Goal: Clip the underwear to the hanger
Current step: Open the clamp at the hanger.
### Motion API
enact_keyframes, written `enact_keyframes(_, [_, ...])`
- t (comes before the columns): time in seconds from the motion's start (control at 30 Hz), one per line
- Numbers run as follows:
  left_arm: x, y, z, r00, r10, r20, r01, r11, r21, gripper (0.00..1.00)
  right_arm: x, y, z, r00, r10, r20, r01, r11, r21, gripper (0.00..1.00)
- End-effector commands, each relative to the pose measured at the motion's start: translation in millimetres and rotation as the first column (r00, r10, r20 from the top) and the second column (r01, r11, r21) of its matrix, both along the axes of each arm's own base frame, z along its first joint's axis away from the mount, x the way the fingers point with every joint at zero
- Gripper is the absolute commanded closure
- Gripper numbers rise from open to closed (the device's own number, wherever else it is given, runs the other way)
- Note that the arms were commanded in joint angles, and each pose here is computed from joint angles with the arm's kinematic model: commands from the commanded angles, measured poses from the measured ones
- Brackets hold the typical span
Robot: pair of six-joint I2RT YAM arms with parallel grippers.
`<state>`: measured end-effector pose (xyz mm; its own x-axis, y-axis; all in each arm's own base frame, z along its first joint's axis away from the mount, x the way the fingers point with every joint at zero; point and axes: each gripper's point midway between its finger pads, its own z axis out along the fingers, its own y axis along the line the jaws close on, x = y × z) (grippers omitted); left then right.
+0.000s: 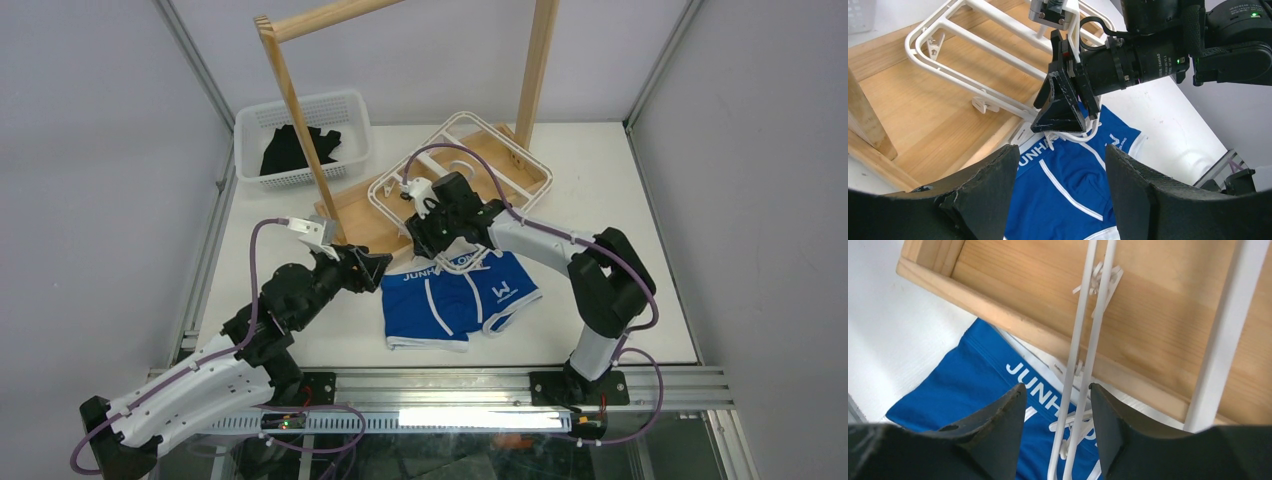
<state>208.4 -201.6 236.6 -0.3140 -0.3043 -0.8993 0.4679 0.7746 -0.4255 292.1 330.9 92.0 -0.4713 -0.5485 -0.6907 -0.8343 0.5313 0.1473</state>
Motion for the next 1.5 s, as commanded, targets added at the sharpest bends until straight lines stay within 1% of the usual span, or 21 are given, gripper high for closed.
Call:
enact_keyframes(0.0, [2,6,27,0.999,0.030,0.045,-0.027,0.997,-0.067,0.35,18,4,15,0.997,-0.017,0.077,0.019,1.000,-0.015,0.47])
enact_keyframes(0.13, [2,7,26,0.998,0.035,0.044,-0.032,0.997,-0.067,0.34,16,-7,6,0.997,-0.039,0.073,0.044,0.997,-0.063,0.47])
enact_keyframes(0.3, [3,7,25,0.998,0.040,0.042,-0.037,0.997,-0.062,0.35,9,-15,1,0.997,-0.051,0.060,0.056,0.996,-0.076,0.46])
enact_keyframes(0.4, [3,8,26,0.998,0.045,0.044,-0.042,0.997,-0.065,0.34,4,-16,-3,0.998,-0.042,0.040,0.045,0.996,-0.082,0.43])
enact_keyframes(0.57, [3,8,22,0.998,0.040,0.039,-0.038,0.997,-0.062,0.34,-6,-12,-11,1.000,-0.017,0.020,0.019,0.995,-0.096,0.42])
enact_keyframes(0.93, [3,9,23,0.998,0.044,0.038,-0.042,0.997,-0.061,0.34,-1,-17,-19,0.999,-0.037,0.035,0.042,0.991,-0.128,0.47])
enact_keyframes(1.07, [3,9,22,0.998,0.045,0.035,-0.043,0.997,-0.060,0.34,-1,-19,-21,0.999,-0.039,0.035,0.044,0.990,-0.134,0.51])
enact_keyframes(1.3, [3,9,20,0.998,0.048,0.030,-0.046,0.997,-0.058,0.34,-3,-19,-22,0.999,-0.026,0.031,0.030,0.990,-0.140,0.62])
enact_keyframes(1.37, [3,10,20,0.998,0.049,0.030,-0.048,0.997,-0.056,0.34,-3,-19,-24,0.999,-0.025,0.027,0.028,0.989,-0.142,0.61])
enact_keyframes(1.47, [3,9,20,0.998,0.050,0.028,-0.048,0.997,-0.056,0.34,-4,-20,-27,1.000,-0.024,0.020,0.027,0.989,-0.148,0.55])
